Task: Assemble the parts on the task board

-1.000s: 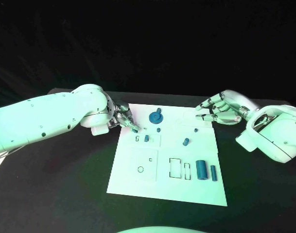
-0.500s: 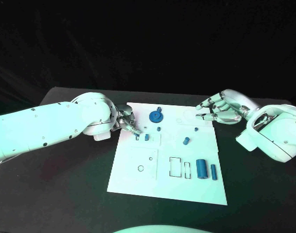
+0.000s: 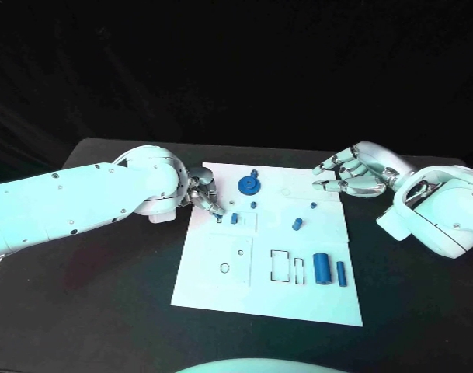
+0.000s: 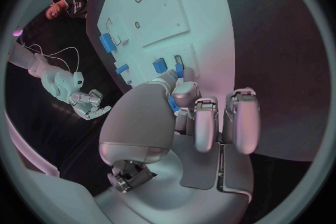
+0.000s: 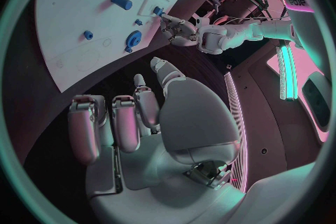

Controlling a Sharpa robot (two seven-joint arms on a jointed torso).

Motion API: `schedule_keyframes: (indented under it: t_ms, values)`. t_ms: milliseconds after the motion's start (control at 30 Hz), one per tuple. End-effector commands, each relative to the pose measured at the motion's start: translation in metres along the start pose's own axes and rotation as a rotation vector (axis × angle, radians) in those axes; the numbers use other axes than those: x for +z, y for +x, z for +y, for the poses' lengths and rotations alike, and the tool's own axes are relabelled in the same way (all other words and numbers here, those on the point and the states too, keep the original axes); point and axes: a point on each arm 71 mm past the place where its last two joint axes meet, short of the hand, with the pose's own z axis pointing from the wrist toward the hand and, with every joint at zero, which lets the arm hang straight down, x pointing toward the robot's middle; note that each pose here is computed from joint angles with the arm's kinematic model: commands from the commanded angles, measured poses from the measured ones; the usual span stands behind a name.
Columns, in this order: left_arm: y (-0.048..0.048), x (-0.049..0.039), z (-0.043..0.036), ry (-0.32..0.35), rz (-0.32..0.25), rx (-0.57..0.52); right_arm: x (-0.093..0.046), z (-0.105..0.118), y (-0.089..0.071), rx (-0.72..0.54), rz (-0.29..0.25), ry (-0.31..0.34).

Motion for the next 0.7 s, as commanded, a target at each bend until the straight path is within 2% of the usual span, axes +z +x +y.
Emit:
schedule_keyframes:
  t_ms: [33, 333, 700]
  values:
    - [0.0057, 0.0003, -0.0011, 0.004, 0.058, 0.056, 0.0002, 0.0008, 0.0014, -0.003, 0.013, -0.009]
    - [0.0079, 0.0, -0.001, 0.001, 0.086, 0.074, 0.0005, 0.0009, 0.0018, -0.003, 0.015, -0.009]
    - [0.0083, 0.0002, -0.0019, -0.002, 0.088, 0.076, 0.0008, 0.0015, 0.0023, -0.002, 0.016, -0.011]
